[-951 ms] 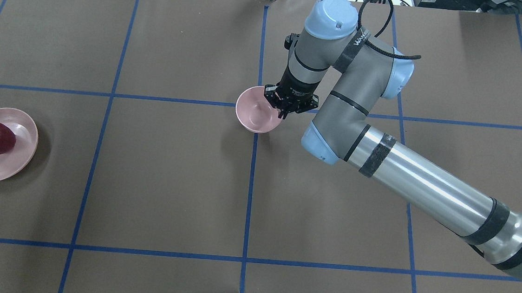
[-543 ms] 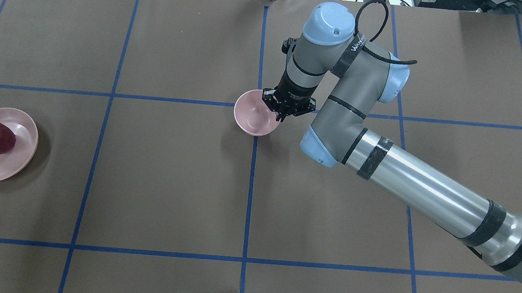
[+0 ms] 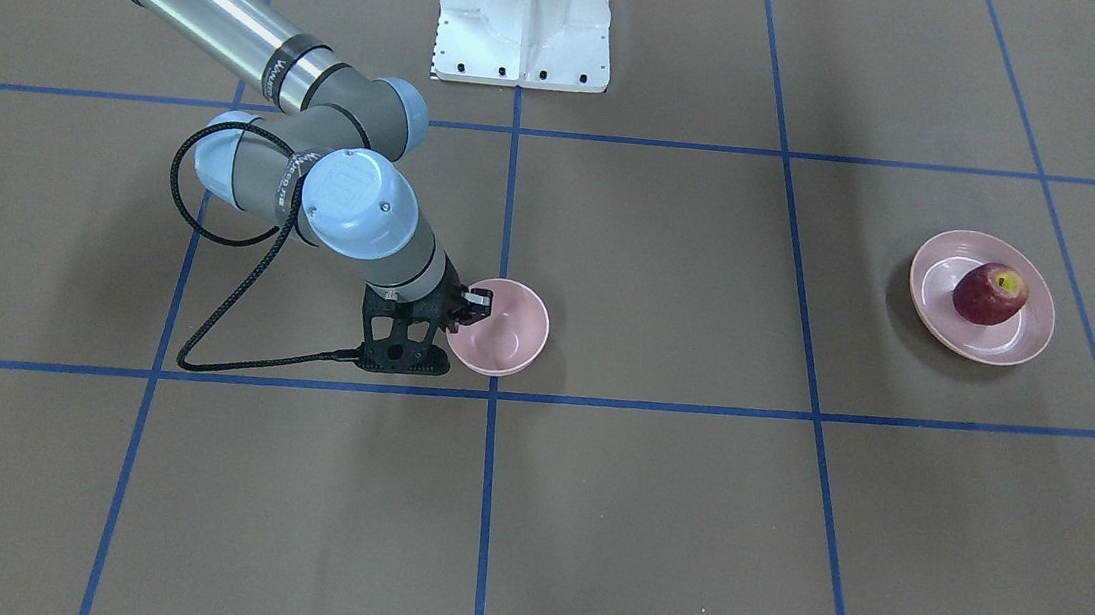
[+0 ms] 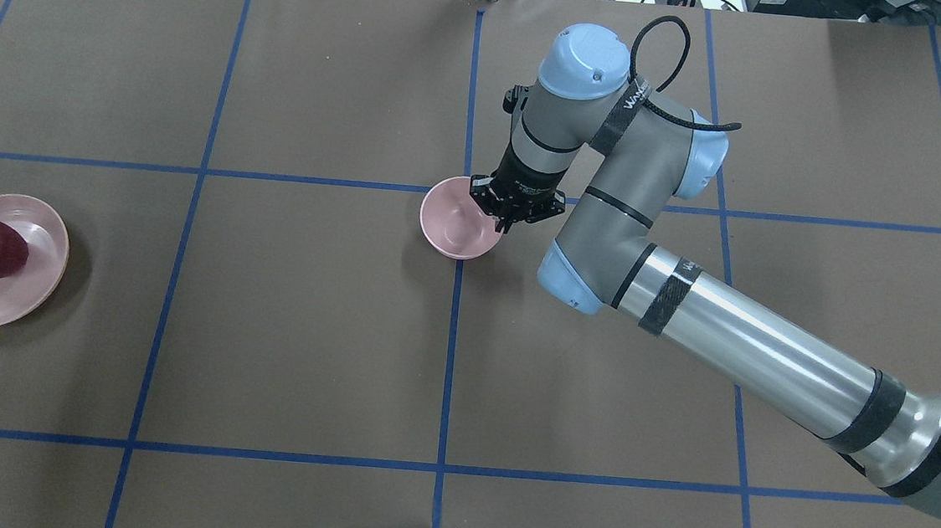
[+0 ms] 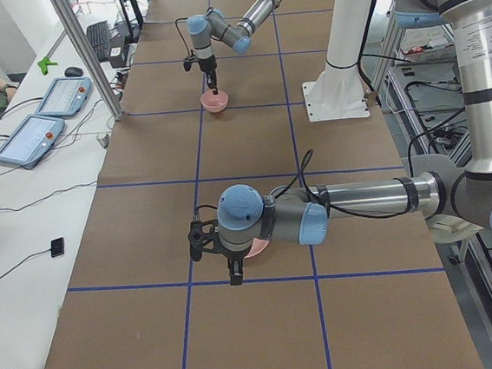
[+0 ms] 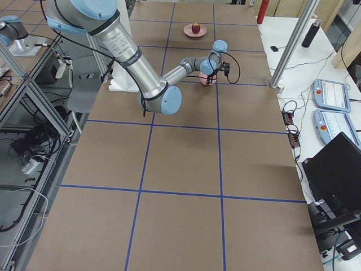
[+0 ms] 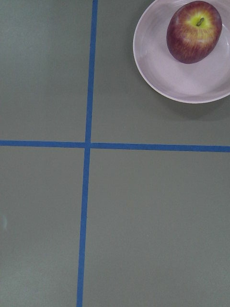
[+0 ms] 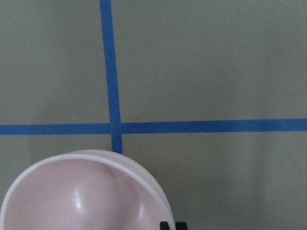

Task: Move apple from plate to bowl
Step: 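Open the right gripper and raise it away from the bowl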

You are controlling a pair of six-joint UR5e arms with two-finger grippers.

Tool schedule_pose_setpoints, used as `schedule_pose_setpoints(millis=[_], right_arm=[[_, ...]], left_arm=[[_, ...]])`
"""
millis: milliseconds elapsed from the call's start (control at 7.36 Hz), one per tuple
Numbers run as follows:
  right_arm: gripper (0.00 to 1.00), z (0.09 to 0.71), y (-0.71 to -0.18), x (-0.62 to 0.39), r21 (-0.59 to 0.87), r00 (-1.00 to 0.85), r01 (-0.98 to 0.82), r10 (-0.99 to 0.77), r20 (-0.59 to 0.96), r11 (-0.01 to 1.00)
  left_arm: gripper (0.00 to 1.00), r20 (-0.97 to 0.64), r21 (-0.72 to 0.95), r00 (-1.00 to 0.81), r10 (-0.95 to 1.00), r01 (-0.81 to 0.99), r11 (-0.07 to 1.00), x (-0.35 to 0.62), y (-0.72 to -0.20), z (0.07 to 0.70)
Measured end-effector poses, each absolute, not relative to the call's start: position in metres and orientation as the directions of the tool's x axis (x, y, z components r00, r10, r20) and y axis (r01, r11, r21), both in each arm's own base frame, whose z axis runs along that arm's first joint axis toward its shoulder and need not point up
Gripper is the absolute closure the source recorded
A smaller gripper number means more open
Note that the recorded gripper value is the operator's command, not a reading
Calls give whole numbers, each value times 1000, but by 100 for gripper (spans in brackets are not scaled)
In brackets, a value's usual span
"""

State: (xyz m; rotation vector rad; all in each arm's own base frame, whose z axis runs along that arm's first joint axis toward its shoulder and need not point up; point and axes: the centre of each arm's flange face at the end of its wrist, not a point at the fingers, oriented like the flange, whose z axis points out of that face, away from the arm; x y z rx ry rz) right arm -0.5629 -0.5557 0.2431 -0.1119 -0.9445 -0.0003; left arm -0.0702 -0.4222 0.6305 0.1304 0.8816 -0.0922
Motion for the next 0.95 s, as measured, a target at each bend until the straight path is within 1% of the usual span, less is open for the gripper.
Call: schedule_pose_setpoints(millis=[272, 543, 815, 951], right_arm=[[0, 239, -555, -563, -88, 576, 50, 44, 816, 995], [0, 213, -557, -543, -65, 534, 28, 40, 844, 997], [0, 185, -566, -489, -45, 475, -14, 46, 879, 999], [0, 190, -576, -445, -44, 452, -44, 59, 890, 998]], left_arm=[[2, -774, 79, 633, -25, 135, 988, -71, -421, 628], [2, -769, 98, 640, -12, 136, 986, -71, -423, 619], [2, -770, 114, 638, -13, 157, 981, -70, -427, 596], [2, -778, 85, 626, -55, 192, 978, -64, -431, 582]])
